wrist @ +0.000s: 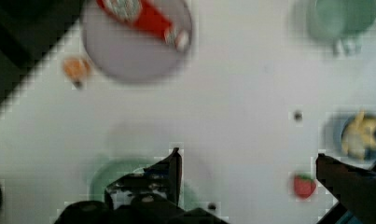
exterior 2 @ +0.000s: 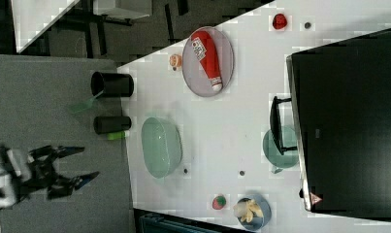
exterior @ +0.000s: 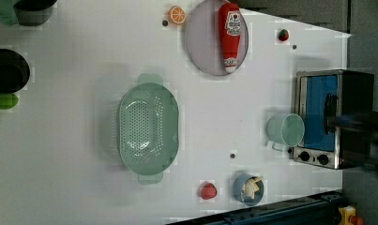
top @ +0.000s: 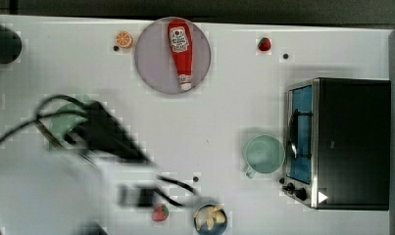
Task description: Drag strainer left to right.
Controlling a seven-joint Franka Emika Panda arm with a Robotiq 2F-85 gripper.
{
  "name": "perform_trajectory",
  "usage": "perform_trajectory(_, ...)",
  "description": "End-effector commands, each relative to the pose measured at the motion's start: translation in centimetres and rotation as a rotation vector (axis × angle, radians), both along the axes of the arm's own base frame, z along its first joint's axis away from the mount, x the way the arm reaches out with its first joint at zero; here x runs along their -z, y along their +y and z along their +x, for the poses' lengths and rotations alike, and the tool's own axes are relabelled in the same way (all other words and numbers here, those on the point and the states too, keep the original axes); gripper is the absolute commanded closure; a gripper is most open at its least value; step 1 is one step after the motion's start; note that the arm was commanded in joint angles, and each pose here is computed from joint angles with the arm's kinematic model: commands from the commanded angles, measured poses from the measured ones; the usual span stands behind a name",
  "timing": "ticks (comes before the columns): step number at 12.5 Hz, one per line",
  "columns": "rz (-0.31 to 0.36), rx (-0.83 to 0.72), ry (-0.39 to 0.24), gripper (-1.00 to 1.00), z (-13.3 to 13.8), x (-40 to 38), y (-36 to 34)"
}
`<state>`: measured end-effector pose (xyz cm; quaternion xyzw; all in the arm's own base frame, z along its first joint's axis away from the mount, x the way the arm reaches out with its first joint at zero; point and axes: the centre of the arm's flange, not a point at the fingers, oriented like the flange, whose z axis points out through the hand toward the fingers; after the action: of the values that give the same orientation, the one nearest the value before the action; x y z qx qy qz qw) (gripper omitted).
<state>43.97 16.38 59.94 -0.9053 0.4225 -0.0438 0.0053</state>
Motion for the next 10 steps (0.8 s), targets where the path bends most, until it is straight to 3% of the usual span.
perform_trajectory(1, 0.001, 0.184, 0.08, -1.0, 0.0, 8.0, 8.7)
perform_trajectory(3, 0.037, 0.309, 0.087, -1.0, 0.4, 11.9, 13.0)
perform_trajectory(6, 0.074, 0.508, 0.148, -1.0, 0.7, 18.8, 16.6)
perform_trajectory(10, 0.069, 0.637, 0.194, -1.0, 1.6, 27.5, 17.9)
